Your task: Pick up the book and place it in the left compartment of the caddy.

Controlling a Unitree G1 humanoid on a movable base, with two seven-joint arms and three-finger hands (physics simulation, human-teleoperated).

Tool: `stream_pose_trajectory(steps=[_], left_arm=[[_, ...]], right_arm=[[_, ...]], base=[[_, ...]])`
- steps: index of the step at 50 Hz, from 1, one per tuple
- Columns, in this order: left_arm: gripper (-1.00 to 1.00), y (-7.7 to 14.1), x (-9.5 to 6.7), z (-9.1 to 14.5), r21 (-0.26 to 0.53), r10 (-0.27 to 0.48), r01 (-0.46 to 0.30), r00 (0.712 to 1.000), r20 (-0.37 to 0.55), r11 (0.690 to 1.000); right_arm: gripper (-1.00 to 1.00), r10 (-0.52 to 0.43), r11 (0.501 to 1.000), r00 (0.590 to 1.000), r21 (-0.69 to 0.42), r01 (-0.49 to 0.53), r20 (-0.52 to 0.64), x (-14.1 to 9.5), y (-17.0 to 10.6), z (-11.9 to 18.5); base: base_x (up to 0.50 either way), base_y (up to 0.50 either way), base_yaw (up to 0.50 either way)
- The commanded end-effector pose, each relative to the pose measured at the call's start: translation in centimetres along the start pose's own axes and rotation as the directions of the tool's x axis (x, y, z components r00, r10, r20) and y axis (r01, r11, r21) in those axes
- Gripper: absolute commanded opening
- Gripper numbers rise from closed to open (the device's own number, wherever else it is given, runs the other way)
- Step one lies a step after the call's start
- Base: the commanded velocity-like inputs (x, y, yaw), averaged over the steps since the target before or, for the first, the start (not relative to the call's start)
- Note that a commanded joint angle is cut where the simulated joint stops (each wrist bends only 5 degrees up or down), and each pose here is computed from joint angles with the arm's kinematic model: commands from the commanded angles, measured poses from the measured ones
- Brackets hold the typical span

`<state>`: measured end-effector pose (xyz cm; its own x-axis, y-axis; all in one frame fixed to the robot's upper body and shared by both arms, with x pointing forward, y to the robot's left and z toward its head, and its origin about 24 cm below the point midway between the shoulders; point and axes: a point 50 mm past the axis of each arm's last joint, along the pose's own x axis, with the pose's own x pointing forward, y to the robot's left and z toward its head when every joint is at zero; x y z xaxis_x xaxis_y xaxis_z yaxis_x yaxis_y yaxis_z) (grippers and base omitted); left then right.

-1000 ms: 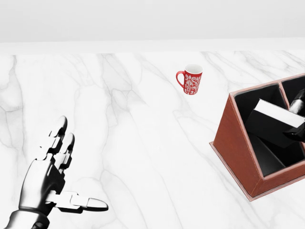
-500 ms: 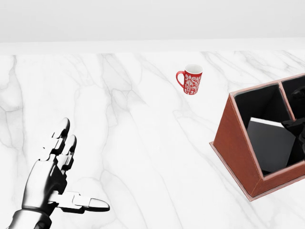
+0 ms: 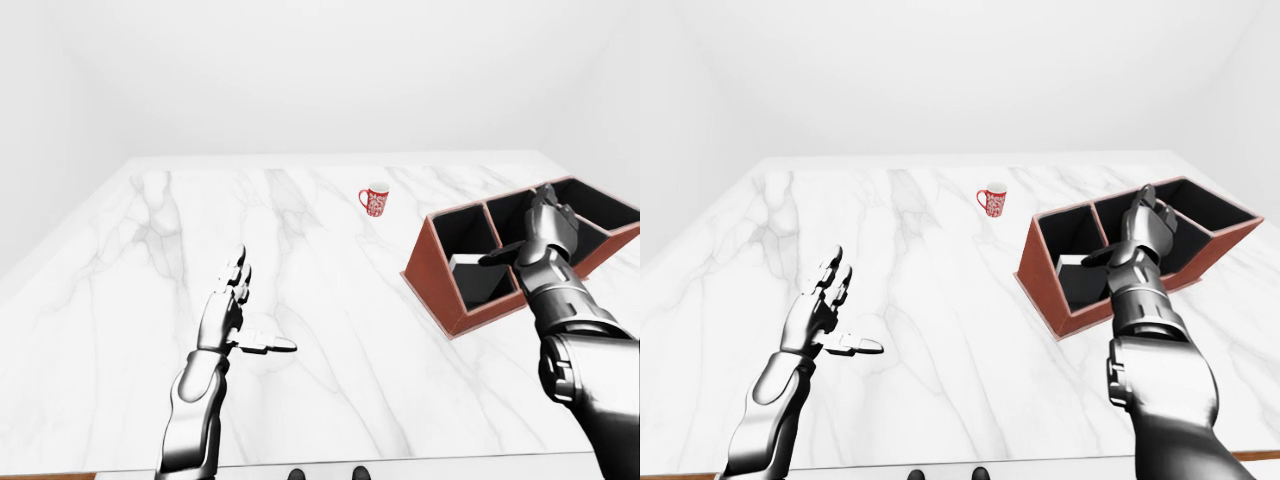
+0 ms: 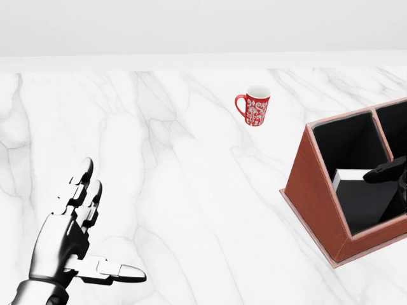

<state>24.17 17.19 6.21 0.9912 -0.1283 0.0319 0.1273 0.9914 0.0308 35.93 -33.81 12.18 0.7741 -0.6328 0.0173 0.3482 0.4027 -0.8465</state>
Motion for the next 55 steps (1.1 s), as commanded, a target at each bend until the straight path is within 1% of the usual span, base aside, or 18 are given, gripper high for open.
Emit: stream_pose_trajectory(steps=[1,2,5,7,12,16,19,23,28,34,35,37,41,44,46,47,51,55], left_arm=[[1.0,0.0,-0.1,0.1,0.0,0.0,0.0,1.0,0.003,1.0],[1.0,0.0,-0.1,0.1,0.0,0.0,0.0,1.0,0.003,1.0],[1.0,0.0,-0.1,0.1,0.0,0.0,0.0,1.0,0.005,1.0],[1.0,0.0,-0.1,0.1,0.0,0.001,-0.001,1.0,0.004,1.0],[1.0,0.0,-0.1,0.1,0.001,0.0,0.0,1.0,0.003,1.0],[1.0,0.0,-0.2,0.1,0.0,0.0,0.0,1.0,0.005,1.0],[1.0,0.0,-0.2,0.2,-0.001,0.0,0.0,1.0,0.008,1.0],[1.0,0.0,-0.3,0.3,-0.001,0.0,0.0,1.0,0.012,1.0],[1.0,0.1,-0.4,0.6,0.002,-0.002,0.002,1.0,0.024,1.0],[1.0,0.7,-0.7,1.7,0.006,0.028,-0.028,0.997,0.075,1.0],[1.0,0.9,-0.7,1.9,0.01,0.043,-0.044,0.996,0.081,0.999],[1.0,1.0,-0.7,2.0,0.002,0.049,-0.049,0.995,0.088,0.999],[1.0,1.0,-0.9,2.2,0.004,0.053,-0.054,0.994,0.093,0.999],[1.0,0.9,-1.2,2.4,0.009,0.057,-0.058,0.993,0.1,0.998],[1.0,0.9,-1.3,2.4,0.01,0.058,-0.059,0.993,0.104,0.998],[1.0,0.8,-1.5,2.6,0.008,0.053,-0.054,0.993,0.109,0.999],[1.0,0.7,-1.8,2.9,0.007,0.051,-0.052,0.991,0.121,0.999],[1.0,0.5,-2.4,3.3,0.01,0.045,-0.047,0.99,0.136,0.999]], right_arm=[[1.0,0.012,1.0,1.0,-0.001,-0.012,0.014,-0.1,0.3,0.5],[1.0,0.017,1.0,1.0,-0.018,-0.017,0.006,0.1,-0.3,-0.2],[1.0,0.049,0.999,0.998,-0.004,-0.049,0.031,-0.1,0.3,0.8],[1.0,0.058,0.998,0.997,-0.007,-0.058,0.054,0.2,-0.4,1.1],[1.0,0.087,0.995,0.98,0.025,-0.093,0.179,-0.1,-0.7,4.7],[1.0,0.12,0.991,0.915,0.007,-0.133,0.386,-2.1,-1.1,8.5],[1.0,0.127,0.989,0.843,0.003,-0.15,0.523,-4.4,-1.6,11.1],[1.0,0.136,0.985,0.791,0.003,-0.172,0.596,-6.2,-1.7,12.6],[1.0,0.124,0.959,0.747,0.116,-0.26,0.654,-7.9,-1.2,13.5],[1.0,0.042,0.896,0.728,0.296,-0.33,0.685,-9.5,-1.6,12.8],[1.0,0.03,0.862,0.722,0.347,-0.369,0.691,-10.2,-1.4,12.2],[1.0,0.002,0.829,0.721,0.402,-0.389,0.693,-11.1,-1.2,11.7],[1.0,-0.053,0.778,0.716,0.478,-0.407,0.696,-12.7,-1.3,11.0],[1.0,-0.109,0.705,0.674,0.535,-0.466,0.731,-15.5,-2.4,9.8],[1.0,-0.129,0.685,0.668,0.553,-0.474,0.733,-16.5,-2.8,9.1],[1.0,-0.105,0.688,0.666,0.538,-0.487,0.738,-17.0,-2.6,8.3],[1.0,-0.063,0.675,0.709,0.553,-0.488,0.703,-17.8,-2.1,5.8],[1.0,-0.003,0.637,0.772,0.597,-0.488,0.635,-17.5,-1.1,2.9]], base=[[0.0,0.0,0.0],[0.0,0.0,0.0],[0.0,0.0,0.0],[0.0,0.0,0.0],[0.0,0.0,0.0],[0.0,0.0,0.0],[0.0,0.0,0.0],[0.0,0.0,0.0],[0.0,0.0,0.0],[0.0,0.0,0.0],[0.0,0.0,0.0],[0.0,0.0,0.0],[0.0,0.0,0.0],[0.0,0.0,0.0],[0.0,0.0,0.0],[0.0,0.0,0.0],[0.0,0.0,0.0],[0.0,0.0,0.0]])
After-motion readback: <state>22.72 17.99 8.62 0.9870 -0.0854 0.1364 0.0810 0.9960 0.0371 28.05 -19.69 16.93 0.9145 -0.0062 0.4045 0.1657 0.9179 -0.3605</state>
